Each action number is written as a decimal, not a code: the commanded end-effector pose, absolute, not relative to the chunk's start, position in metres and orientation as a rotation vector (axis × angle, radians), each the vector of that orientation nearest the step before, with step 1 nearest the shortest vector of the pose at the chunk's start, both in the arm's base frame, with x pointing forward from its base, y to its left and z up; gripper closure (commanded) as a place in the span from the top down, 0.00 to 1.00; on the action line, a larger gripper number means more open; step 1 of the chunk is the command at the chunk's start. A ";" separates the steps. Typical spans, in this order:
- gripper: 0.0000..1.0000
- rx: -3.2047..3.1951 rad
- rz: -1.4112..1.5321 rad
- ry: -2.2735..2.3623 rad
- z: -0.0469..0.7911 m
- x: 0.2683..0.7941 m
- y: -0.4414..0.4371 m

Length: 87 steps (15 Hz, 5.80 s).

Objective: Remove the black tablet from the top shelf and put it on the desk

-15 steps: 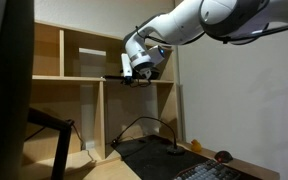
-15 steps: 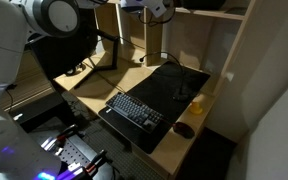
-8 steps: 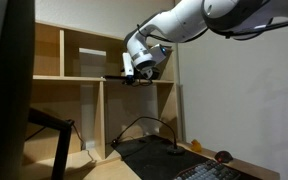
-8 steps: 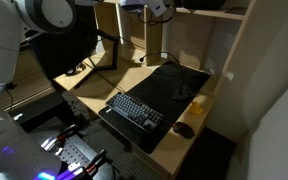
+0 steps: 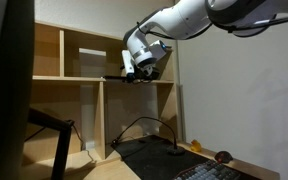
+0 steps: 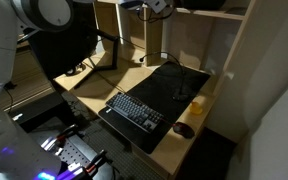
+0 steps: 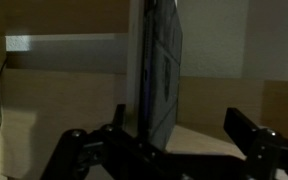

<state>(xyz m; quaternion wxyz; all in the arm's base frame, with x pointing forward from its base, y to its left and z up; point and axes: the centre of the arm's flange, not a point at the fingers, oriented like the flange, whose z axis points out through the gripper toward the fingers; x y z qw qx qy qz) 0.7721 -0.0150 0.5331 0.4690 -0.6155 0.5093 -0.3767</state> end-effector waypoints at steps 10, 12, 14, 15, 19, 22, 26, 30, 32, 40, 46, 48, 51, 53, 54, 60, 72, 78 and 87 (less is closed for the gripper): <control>1.00 -1.456 -0.926 1.265 0.516 0.784 0.000; 0.74 -1.436 -0.943 1.265 0.513 0.786 0.001; 0.70 -1.430 -0.957 1.259 0.522 0.779 -0.001; 0.76 -1.428 -0.958 1.260 0.527 0.776 -0.002; 1.00 -1.526 -0.894 1.269 0.538 0.755 -0.006; 1.00 -1.510 -0.865 1.287 0.548 0.746 -0.015; 1.00 -1.485 -0.921 1.271 0.547 0.760 -0.014; 0.70 -1.464 -0.914 1.265 0.530 0.774 -0.007; 0.61 -1.446 -0.916 1.261 0.529 0.776 -0.006; 0.11 -1.434 -0.900 1.301 0.514 0.772 -0.011; 0.05 -1.440 -0.894 1.318 0.506 0.767 -0.010; 0.05 -1.456 -0.881 1.317 0.507 0.762 -0.010; 0.45 -1.535 -0.907 1.316 0.511 0.749 -0.008; 0.52 -1.521 -0.927 1.312 0.512 0.747 -0.009; 0.60 -1.512 -0.921 1.308 0.508 0.748 -0.011; 0.64 -1.537 -0.955 1.314 0.514 0.741 -0.012; 0.56 -1.535 -0.958 1.264 0.527 0.754 -0.004; 0.14 -1.507 -0.997 1.272 0.524 0.761 -0.010; 0.05 -1.524 -0.993 1.278 0.525 0.756 -0.010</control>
